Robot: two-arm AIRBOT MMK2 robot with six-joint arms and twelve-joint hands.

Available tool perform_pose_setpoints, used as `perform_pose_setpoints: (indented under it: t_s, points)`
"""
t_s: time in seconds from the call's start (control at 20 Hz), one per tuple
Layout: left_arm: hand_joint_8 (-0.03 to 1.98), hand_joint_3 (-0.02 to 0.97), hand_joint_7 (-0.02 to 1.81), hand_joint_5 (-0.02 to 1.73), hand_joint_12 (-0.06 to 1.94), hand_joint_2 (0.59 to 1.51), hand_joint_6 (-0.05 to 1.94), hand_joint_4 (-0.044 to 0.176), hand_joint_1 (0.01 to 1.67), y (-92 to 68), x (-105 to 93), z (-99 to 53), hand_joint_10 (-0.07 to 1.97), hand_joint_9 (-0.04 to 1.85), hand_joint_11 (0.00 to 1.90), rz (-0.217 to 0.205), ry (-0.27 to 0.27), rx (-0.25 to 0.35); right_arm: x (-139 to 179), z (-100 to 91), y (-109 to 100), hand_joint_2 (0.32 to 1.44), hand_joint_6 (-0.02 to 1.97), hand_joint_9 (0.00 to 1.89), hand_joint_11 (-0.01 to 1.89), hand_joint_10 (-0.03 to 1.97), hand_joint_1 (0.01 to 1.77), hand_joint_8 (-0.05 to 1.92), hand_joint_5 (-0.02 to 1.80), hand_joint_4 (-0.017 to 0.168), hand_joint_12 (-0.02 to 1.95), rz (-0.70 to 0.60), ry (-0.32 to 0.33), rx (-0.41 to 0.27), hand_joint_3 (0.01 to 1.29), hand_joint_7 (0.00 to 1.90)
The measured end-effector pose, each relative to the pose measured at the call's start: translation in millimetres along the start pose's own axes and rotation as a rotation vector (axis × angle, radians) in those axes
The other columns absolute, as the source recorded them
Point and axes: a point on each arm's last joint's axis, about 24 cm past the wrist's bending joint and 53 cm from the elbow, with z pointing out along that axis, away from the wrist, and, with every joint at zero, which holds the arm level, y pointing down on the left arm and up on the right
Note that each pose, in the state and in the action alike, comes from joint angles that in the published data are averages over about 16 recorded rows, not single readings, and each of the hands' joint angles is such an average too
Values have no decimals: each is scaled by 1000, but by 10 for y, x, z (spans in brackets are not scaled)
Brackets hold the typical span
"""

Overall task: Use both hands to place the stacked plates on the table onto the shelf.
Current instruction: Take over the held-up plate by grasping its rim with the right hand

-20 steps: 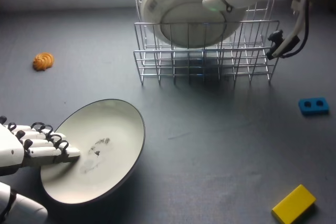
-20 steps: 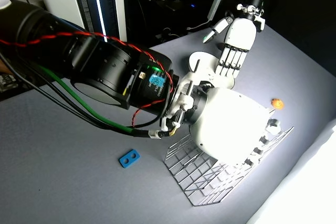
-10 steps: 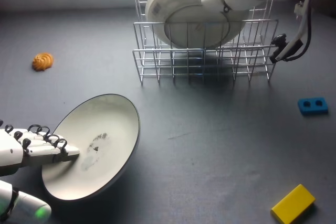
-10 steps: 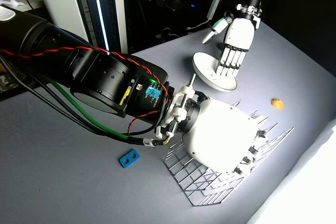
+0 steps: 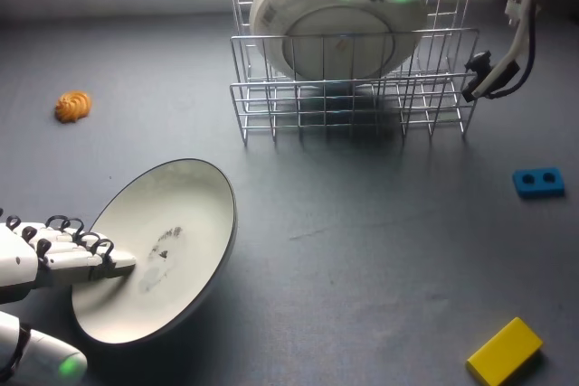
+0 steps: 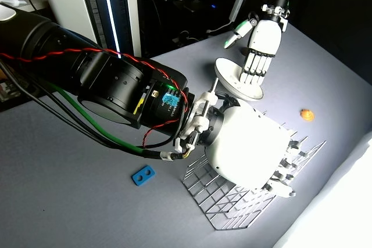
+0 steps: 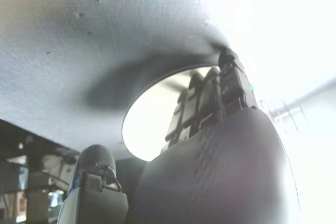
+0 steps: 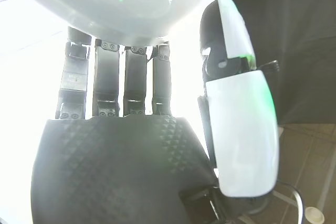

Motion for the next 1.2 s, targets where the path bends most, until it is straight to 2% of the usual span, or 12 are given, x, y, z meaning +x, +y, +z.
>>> perform_pose_setpoints:
  t_s: [0.25,0.5,0.65,0.85,1.05,1.2]
  points:
    - [-5,15,40,-2,1,1149,-31,10,22,9,-7,-3,-35,-21,23,-1,-2,-3,67,-27,234,1209,74,521,97,128,702,34,473,-3,1285,-82,17,-61,11,561]
    - [-3,15,36,-4,1,1147,-31,8,22,21,-7,-11,-36,-21,22,8,1,-4,364,-113,581,1237,32,384,18,51,584,18,338,-3,1127,-262,65,-169,11,410]
    - [-2,15,33,-5,1,1149,-31,6,22,29,-6,-16,-36,-21,23,14,3,-4,674,-193,755,1199,32,290,14,36,624,17,263,-1,938,-402,105,-243,11,312]
    - [-2,15,31,-4,1,1147,-31,2,22,40,-3,-23,-36,-21,22,20,6,-6,1168,-324,874,1120,32,185,17,30,750,17,181,0,659,-592,162,-335,10,202]
    - [-3,15,30,-4,0,1150,-31,-1,22,52,0,-29,-36,-21,22,26,9,-7,1684,-467,886,1049,32,90,20,25,851,17,109,2,372,-753,214,-418,10,103]
    - [-5,15,31,-3,1,1151,-31,-3,22,58,-1,-31,-37,-22,22,26,9,-9,2004,-539,811,986,32,38,23,24,934,17,68,3,181,-833,247,-453,10,47]
